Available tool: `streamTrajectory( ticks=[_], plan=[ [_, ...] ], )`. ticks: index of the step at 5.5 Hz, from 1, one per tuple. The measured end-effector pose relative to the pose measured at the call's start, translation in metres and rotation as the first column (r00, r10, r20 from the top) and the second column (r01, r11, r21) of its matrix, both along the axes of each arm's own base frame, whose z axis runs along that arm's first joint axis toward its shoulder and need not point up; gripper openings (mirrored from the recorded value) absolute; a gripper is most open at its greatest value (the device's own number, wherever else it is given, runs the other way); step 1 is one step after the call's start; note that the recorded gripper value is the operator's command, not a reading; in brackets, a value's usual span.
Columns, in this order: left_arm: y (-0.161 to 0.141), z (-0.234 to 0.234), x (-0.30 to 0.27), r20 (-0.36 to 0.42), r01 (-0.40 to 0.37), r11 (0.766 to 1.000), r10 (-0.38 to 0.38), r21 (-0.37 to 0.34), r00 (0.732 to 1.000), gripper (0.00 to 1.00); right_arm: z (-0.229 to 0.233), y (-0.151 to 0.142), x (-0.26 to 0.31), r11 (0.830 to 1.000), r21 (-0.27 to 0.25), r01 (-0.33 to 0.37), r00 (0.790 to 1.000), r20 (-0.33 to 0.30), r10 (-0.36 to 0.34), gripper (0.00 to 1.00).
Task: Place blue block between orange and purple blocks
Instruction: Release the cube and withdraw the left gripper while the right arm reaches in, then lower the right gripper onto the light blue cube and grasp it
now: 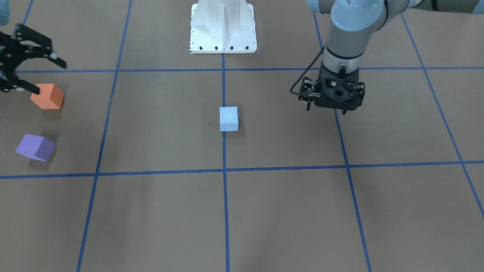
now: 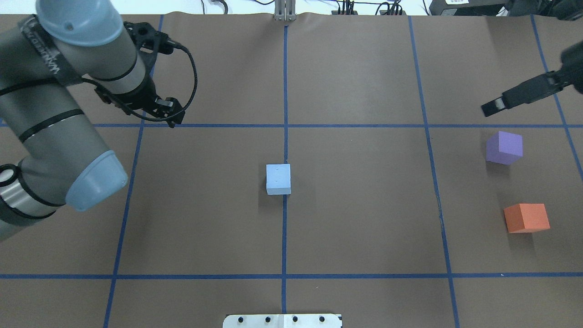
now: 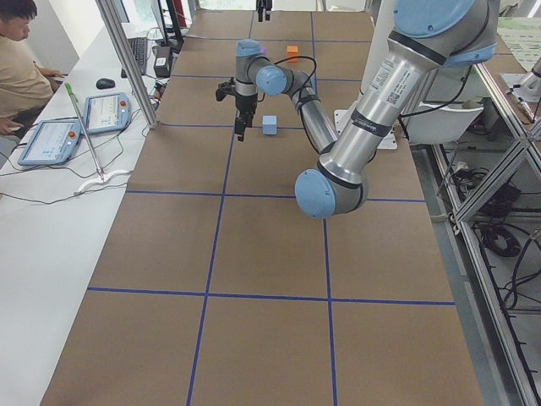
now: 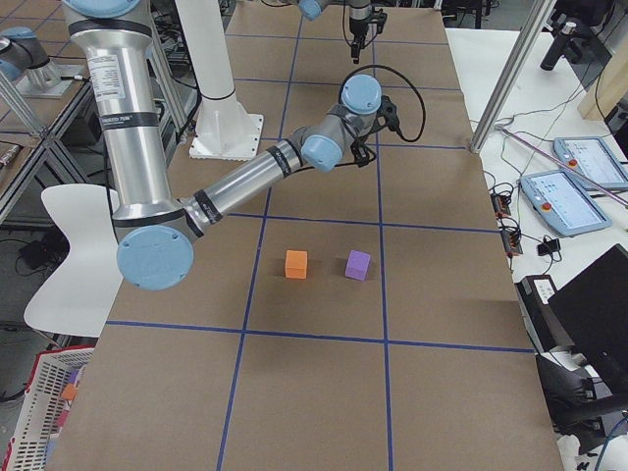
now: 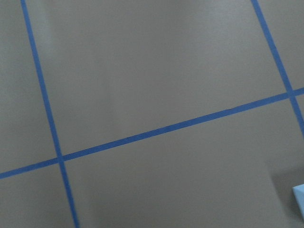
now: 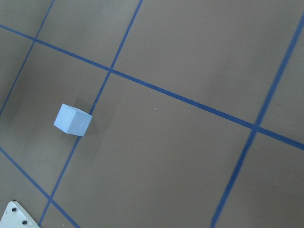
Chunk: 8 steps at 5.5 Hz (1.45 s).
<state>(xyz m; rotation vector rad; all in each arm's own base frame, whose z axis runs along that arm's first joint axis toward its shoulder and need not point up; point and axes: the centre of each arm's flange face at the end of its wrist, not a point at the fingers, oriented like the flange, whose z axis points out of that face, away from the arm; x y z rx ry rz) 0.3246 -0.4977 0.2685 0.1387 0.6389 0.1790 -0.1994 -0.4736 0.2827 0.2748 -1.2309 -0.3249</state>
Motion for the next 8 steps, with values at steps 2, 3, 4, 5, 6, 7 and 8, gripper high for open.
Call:
streamTrajectory(
  ticks=[2,3,4,5,6,7,8],
  plan=[
    [0.002,0.092,-0.058,0.071,-0.014,0.997,0.020,-0.080,0.997,1.00,-0.083,0.035,-0.154,0.993,-0.090,-0.080,0.996,-0.055,0.075,0.99],
    [-0.003,0.131,-0.105,0.099,-0.040,0.996,0.048,-0.082,0.994,1.00,-0.110,0.054,-0.214,0.986,-0.101,-0.133,0.982,-0.151,0.117,0.99],
    [-0.005,0.169,-0.167,0.093,-0.083,0.993,0.090,-0.079,0.992,1.00,-0.125,0.068,-0.266,0.981,-0.082,-0.175,0.956,-0.253,0.149,0.99],
    [-0.003,0.213,-0.244,0.055,-0.136,0.988,0.140,-0.070,0.989,1.00,-0.133,0.073,-0.307,0.977,-0.074,-0.199,0.934,-0.316,0.166,0.99],
    [0.003,0.266,-0.319,0.010,-0.161,0.985,0.162,-0.058,0.987,1.00,-0.141,0.065,-0.342,0.973,-0.077,-0.219,0.916,-0.359,0.178,0.99],
    [0.012,0.315,-0.369,-0.050,-0.181,0.983,0.180,-0.026,0.982,1.00,-0.145,0.057,-0.370,0.967,-0.085,-0.238,0.900,-0.393,0.187,0.99],
    [0.018,0.341,-0.389,-0.103,-0.194,0.981,0.193,0.007,0.976,1.00,-0.143,0.053,-0.391,0.961,-0.097,-0.257,0.886,-0.422,0.194,0.99]
  ],
)
